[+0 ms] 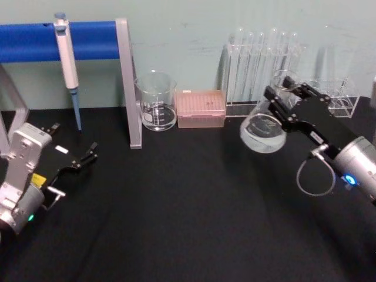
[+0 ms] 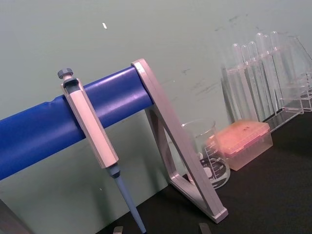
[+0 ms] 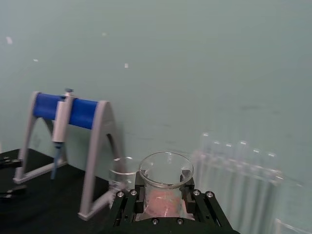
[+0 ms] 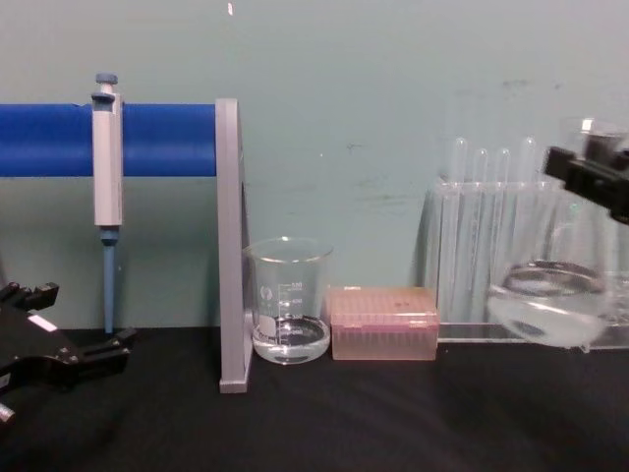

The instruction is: Grasp the erlenmeyer flask with one hand, shake it three times, then place it back.

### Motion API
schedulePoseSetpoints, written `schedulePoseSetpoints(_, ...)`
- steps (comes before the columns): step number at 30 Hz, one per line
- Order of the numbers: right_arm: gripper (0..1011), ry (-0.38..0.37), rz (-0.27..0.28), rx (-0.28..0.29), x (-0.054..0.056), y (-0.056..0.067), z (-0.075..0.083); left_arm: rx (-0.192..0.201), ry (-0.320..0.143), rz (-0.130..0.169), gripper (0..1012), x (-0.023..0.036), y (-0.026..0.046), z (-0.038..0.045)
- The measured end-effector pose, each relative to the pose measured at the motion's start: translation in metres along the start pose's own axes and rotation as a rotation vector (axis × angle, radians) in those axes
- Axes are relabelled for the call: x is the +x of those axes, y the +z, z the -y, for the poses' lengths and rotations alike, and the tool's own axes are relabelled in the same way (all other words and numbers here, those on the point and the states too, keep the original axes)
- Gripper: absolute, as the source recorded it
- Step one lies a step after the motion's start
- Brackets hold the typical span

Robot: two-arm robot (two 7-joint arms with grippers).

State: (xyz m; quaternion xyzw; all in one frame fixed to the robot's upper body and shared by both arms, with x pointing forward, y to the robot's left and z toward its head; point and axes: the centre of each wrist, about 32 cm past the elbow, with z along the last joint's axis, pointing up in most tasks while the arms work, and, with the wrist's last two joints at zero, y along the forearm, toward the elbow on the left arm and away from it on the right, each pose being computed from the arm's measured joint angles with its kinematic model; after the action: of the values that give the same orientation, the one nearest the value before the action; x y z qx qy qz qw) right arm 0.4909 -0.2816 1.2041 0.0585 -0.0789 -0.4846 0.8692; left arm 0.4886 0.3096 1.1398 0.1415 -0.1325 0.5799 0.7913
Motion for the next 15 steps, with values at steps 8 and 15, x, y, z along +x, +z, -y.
schedulePoseSetpoints(8, 453, -0.059, 0.004, -0.007, 0.005, 0.002, 0.013, 0.000, 0.000, 0.000, 1001, 0.0000, 0.0000, 0.0000)
schedulePoseSetpoints(15, 453, 0.015, -0.016, -0.006, 0.001, -0.001, -0.001, 0.000, 0.000, 0.000, 1001, 0.0000, 0.0000, 0.0000)
